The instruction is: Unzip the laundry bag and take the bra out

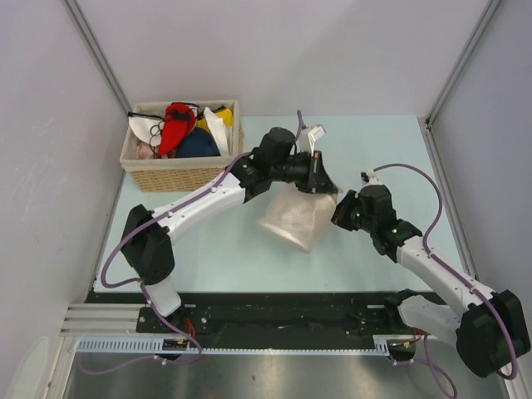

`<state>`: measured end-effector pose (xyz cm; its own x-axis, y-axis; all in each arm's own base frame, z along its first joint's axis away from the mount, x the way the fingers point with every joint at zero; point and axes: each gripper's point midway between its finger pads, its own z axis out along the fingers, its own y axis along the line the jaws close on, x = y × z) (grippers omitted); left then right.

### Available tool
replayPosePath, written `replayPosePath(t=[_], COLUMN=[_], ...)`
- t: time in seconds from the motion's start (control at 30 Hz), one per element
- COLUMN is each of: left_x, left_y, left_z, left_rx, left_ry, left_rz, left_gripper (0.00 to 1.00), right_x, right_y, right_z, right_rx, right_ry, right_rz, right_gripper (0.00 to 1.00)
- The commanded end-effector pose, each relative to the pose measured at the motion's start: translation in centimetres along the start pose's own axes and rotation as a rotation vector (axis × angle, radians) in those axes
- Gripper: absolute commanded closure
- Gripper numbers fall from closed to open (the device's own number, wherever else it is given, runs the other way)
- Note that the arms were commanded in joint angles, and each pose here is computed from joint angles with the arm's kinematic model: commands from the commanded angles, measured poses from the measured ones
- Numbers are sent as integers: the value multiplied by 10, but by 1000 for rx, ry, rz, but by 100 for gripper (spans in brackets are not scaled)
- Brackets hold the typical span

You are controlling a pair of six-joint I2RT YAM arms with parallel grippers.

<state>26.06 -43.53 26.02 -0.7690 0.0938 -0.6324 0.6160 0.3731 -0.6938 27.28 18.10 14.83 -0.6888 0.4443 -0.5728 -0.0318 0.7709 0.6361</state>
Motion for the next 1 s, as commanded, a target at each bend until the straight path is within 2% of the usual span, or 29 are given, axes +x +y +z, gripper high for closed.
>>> replayPosePath(t=[0.0, 0.13, 0.23, 0.27, 0.3, 0.4, 0.53, 0.6, 0.63, 0.67, 0.7, 0.8, 0.83, 0.9, 0.97], left_x=[-63, -106, -126, -126, -124, -106, -58, -45, -30, -41, -44, -72, -86, -99, -101], left_y=[-86, -108, -94, -83, -77, -47, 2, -16, -9, -34, -40, -77, -95, -98, -88], left_z=[-36, -86, -109, -110, -106, -81, -18, 4, 19, 23, 26, 10, -8, -23, -35], left_rx=[191, 182, 111, 84, 75, 41, 35, 84, 58, 81, 81, 125, 142, 112, 66], left_ry=[-137, -292, -376, -370, -357, -305, -157, -105, -46, -61, -59, -108, -154, -216, -257], left_rz=[131, 211, 213, 200, 193, 142, -27, -11, -28, 17, 49, 100, 130, 166, 176], left_gripper=[99, 100, 100, 100, 100, 100, 99, 100, 99, 100, 100, 100, 100, 100, 99], right_x=[11, 6, -14, -17, -35, -60, -66, -62, -53, -49, -40, -25, -32, -41, -62], right_y=[0, -17, -24, -22, -18, 3, 32, 38, 39, 36, 26, -4, -11, 0, 14], right_z=[7, -5, -28, -38, -54, -86, -99, -92, -82, -74, -64, -41, -43, -55, -80], right_rx=[-28, 23, 30, 16, -6, -65, -154, -171, -150, -129, -96, 4, 14, -61, -125], right_ry=[27, 0, -67, -65, -133, -207, -215, -206, -187, -178, -160, -101, -117, -132, -223], right_rz=[17, 2, 7, 8, 12, -1, 24, 24, 8, -5, -23, -12, 7, 9, 3], right_gripper=[100, 100, 100, 100, 100, 100, 100, 100, 100, 100, 100, 100, 100, 100, 100])
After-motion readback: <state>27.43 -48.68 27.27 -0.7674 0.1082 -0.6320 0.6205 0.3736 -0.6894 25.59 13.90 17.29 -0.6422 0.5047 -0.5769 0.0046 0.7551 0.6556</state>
